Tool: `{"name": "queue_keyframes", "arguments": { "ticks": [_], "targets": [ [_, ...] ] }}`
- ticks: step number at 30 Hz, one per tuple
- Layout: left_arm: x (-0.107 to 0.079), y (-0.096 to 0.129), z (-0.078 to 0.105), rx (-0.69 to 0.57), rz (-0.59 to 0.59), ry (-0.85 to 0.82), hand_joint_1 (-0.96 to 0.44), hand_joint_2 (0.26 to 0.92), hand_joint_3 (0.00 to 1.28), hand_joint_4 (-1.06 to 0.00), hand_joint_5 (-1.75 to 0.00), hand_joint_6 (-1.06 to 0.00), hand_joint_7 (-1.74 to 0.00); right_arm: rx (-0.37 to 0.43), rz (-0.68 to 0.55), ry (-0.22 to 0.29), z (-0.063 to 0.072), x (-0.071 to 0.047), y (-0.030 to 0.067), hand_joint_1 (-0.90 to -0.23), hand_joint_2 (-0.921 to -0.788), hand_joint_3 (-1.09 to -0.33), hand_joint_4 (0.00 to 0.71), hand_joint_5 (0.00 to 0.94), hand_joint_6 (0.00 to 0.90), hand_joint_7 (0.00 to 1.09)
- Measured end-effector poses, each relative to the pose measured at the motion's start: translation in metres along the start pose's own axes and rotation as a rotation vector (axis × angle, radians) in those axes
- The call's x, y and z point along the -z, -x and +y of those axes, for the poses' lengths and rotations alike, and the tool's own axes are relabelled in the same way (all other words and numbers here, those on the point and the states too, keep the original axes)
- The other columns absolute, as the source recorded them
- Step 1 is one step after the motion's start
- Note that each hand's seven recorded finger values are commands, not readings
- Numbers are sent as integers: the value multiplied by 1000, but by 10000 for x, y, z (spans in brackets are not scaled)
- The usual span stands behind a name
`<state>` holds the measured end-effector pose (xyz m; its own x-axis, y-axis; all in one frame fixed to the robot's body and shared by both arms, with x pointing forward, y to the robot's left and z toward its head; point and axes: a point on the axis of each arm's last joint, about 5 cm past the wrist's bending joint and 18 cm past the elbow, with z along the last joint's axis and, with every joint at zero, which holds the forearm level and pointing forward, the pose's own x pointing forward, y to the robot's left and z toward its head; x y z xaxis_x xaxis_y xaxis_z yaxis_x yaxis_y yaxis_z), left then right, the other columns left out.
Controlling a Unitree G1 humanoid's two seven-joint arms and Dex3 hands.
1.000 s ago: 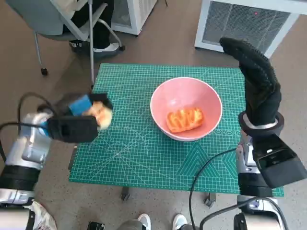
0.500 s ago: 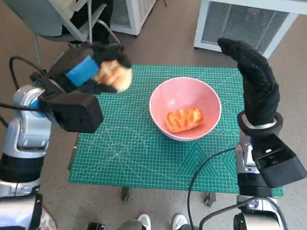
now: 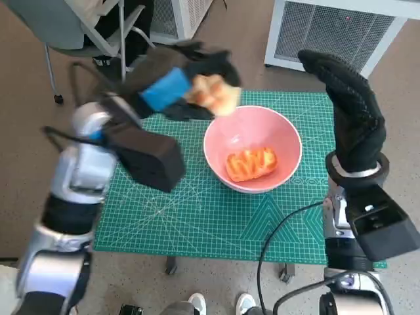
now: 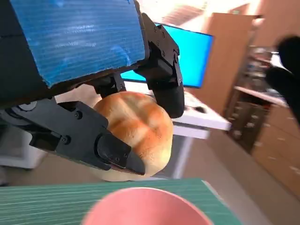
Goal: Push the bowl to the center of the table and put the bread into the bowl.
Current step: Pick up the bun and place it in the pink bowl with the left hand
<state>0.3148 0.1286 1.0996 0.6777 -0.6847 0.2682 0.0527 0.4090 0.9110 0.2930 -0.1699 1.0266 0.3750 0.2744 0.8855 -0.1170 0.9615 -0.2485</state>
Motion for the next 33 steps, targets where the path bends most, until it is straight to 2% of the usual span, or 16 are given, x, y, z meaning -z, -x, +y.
{"name": "queue_keyframes", "arguments": {
  "ticks": [7,10,11,12,13,14,17,19,22,25,29,33],
  "targets": [
    [33,-183,-235,73,-21,51,2,920,76,-684,-1155,-609,-1198,5,7,17,-24,-21,31,-571,-921,-712,312,0,50,630],
    [56,-236,-331,116,-10,71,2,921,169,-578,-1251,-504,-1316,0,8,27,-35,-28,31,-573,-921,-711,305,0,47,629],
    [66,-255,-366,135,0,80,-121,921,234,-496,-994,-453,-1402,0,9,31,-42,-31,34,-574,-921,-711,303,0,45,628],
    [76,-270,-395,160,10,89,-164,921,259,-488,-862,-433,-1434,0,10,35,-47,-34,38,-574,-921,-711,302,0,45,628],
    [88,-279,-420,185,20,96,-167,913,264,-434,-600,-345,-1298,-2,11,39,-51,-36,40,-575,-921,-711,300,0,44,628],
    [100,-288,-442,219,30,104,-118,913,218,-357,-388,-300,-948,-2,12,42,-55,-38,44,-576,-921,-710,298,0,43,627],
    [142,-304,-496,330,58,133,-99,918,119,-176,-130,-248,-380,-2,15,51,-70,-45,56,-578,-921,-710,296,0,43,627],
    [173,-301,-528,389,77,152,-131,919,92,-106,-66,-213,-226,-1,14,54,-75,-48,56,-577,-921,-710,295,0,42,627],
    [206,-292,-560,454,93,173,-230,920,74,-40,-21,-182,-109,2,13,56,-80,-50,56,-570,-921,-711,293,0,42,627],
    [216,-288,-566,489,98,178,-308,921,68,-12,-6,-173,-69,6,12,58,-82,-51,56,-567,-921,-713,293,0,42,627],
    [213,-282,-549,482,87,177,-397,921,67,-2,-1,-149,-38,11,11,60,-82,-52,56,-563,-921,-715,293,0,42,627],
    [223,-256,-523,431,43,205,-467,921,128,0,1,-107,-12,15,12,61,-83,-50,58,-563,-921,-716,293,0,42,627]
  ]
}}
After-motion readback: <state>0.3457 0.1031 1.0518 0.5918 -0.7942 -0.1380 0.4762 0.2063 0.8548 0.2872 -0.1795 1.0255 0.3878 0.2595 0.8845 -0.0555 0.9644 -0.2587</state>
